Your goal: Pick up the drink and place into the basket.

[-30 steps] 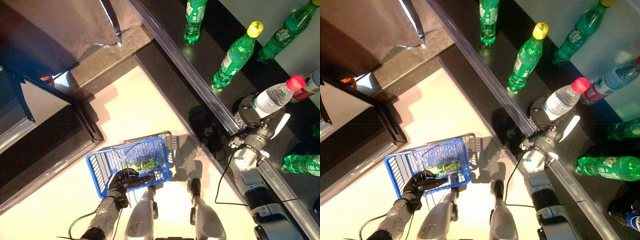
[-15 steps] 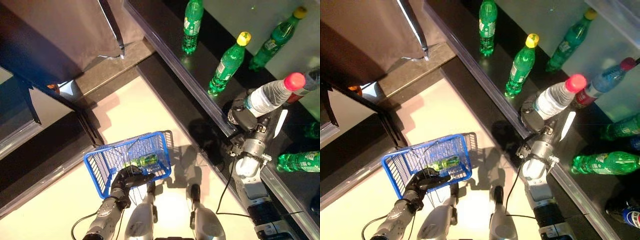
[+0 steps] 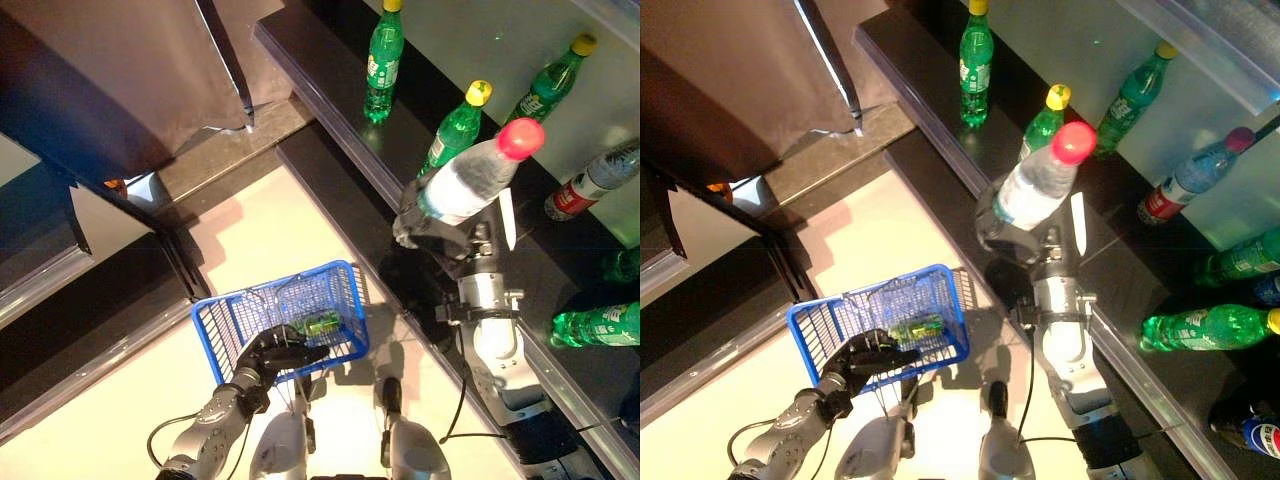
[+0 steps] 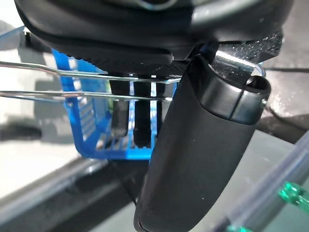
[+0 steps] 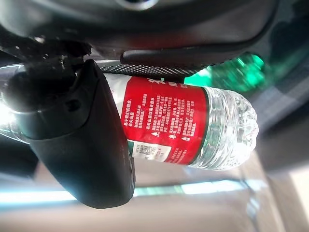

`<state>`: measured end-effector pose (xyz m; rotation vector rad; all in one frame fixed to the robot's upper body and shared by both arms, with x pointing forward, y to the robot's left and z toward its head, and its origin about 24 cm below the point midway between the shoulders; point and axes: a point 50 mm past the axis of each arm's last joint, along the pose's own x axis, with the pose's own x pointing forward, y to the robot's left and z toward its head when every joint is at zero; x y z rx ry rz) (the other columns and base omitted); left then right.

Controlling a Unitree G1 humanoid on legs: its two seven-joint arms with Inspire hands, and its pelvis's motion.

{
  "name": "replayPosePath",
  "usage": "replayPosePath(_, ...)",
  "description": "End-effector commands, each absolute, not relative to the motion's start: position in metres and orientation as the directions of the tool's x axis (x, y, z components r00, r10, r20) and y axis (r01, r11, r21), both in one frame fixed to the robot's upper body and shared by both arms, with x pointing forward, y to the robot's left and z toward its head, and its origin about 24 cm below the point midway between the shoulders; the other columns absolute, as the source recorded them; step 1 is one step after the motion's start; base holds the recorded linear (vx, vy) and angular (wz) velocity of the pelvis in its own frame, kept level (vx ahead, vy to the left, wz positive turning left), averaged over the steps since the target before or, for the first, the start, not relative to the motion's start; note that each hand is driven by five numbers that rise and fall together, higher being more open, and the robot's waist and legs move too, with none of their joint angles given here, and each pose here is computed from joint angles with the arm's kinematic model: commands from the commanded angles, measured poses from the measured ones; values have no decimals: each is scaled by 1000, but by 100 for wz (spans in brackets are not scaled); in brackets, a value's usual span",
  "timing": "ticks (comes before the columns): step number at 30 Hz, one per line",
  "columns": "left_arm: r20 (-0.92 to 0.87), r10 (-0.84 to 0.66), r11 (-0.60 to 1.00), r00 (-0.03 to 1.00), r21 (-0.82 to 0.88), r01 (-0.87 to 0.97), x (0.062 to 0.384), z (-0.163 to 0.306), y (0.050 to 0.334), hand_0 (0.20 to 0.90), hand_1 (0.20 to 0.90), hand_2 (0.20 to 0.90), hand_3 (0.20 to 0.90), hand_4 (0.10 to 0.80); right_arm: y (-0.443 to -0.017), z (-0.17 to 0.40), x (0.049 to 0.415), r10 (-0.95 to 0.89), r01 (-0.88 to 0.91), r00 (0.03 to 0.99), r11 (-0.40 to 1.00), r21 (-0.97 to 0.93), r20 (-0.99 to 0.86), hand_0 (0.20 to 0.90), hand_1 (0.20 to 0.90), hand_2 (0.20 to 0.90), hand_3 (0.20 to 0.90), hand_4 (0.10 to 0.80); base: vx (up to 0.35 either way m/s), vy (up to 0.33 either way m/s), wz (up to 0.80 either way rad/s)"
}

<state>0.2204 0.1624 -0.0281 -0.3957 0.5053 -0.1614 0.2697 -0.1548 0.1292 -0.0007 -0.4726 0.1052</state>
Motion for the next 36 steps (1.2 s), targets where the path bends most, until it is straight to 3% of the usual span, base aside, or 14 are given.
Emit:
replayPosePath(1, -140, -401, 814, 905, -508, 282, 233, 31, 143, 300, 300, 300, 200, 100, -138, 169, 255, 197, -254, 733, 967, -7, 651, 300, 300, 300, 200, 100, -172, 16, 9)
replayPosePath(11, 66, -567, 657, 821, -564, 500, 249, 98, 115, 300, 300, 300, 200, 100, -109, 159, 274, 302, -299, 758, 949, -103, 578, 300, 300, 300, 200, 100, -115, 51, 13)
replayPosePath(18, 170, -683, 435, 710, -686, 583, 251, 127, 94, 300, 300, 300, 200, 100, -95, 160, 282, 327, -295, 746, 943, -152, 580, 300, 300, 300, 200, 100, -65, 33, 1)
replayPosePath(29, 358, -660, 419, 661, -554, 719, 264, 173, 85, 300, 300, 300, 200, 100, -71, 159, 294, 390, -304, 743, 921, -244, 544, 300, 300, 300, 200, 100, -13, -6, 1)
replayPosePath(36, 402, -718, 318, 568, -536, 782, 264, 188, 70, 300, 300, 300, 200, 100, -55, 156, 300, 471, -343, 703, 881, -326, 534, 300, 300, 300, 200, 100, -11, -27, 9)
